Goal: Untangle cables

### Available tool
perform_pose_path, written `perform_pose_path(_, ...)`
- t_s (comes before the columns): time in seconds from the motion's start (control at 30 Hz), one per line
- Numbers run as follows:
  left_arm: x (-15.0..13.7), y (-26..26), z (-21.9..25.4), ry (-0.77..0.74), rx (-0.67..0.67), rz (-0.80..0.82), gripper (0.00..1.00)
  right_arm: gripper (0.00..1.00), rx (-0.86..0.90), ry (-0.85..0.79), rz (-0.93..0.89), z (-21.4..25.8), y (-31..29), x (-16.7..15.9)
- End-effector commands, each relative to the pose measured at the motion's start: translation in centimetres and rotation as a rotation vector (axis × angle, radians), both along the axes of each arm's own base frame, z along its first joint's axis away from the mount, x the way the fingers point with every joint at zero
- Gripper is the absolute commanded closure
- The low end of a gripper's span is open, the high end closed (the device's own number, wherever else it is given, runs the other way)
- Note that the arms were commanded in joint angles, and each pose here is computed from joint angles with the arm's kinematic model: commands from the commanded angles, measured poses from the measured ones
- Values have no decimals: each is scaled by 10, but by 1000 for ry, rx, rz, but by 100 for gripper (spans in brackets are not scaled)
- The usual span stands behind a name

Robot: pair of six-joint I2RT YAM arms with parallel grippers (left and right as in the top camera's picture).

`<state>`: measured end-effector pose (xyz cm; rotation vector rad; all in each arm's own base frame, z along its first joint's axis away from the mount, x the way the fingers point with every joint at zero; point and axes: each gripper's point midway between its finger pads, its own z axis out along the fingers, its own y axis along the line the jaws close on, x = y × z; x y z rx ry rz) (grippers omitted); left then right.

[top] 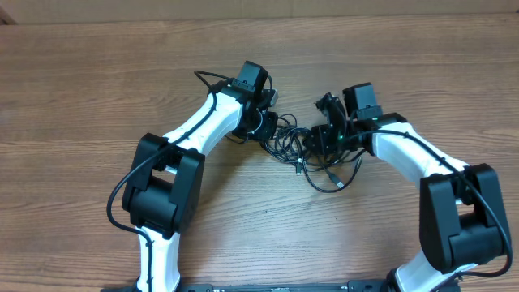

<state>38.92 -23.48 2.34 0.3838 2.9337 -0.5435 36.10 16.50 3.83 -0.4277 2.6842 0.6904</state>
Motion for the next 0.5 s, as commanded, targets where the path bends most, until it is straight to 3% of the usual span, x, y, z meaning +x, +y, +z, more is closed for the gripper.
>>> perform_pose_path(0.0, 3, -2, 1, -5, -9, -18, 96, 69, -105, -35, 1, -13, -1, -1)
perform_pose_path(0.07, 3, -2, 1, -4, -9, -18, 96, 75, -142, -50, -19, -15, -6, 2)
perform_pose_path(0.17, 3, -2, 1, -4, -9, -18, 96, 76, -170, -68, -34, -15, -11, 7)
perform_pose_path(0.3, 3, -2, 1, -4, -9, -18, 96, 69, -188, -117, -52, -12, -14, 18)
perform_pose_path(0.47, 3, -2, 1, -5, -9, -18, 96, 68, -186, -136, -56, 4, -11, 29)
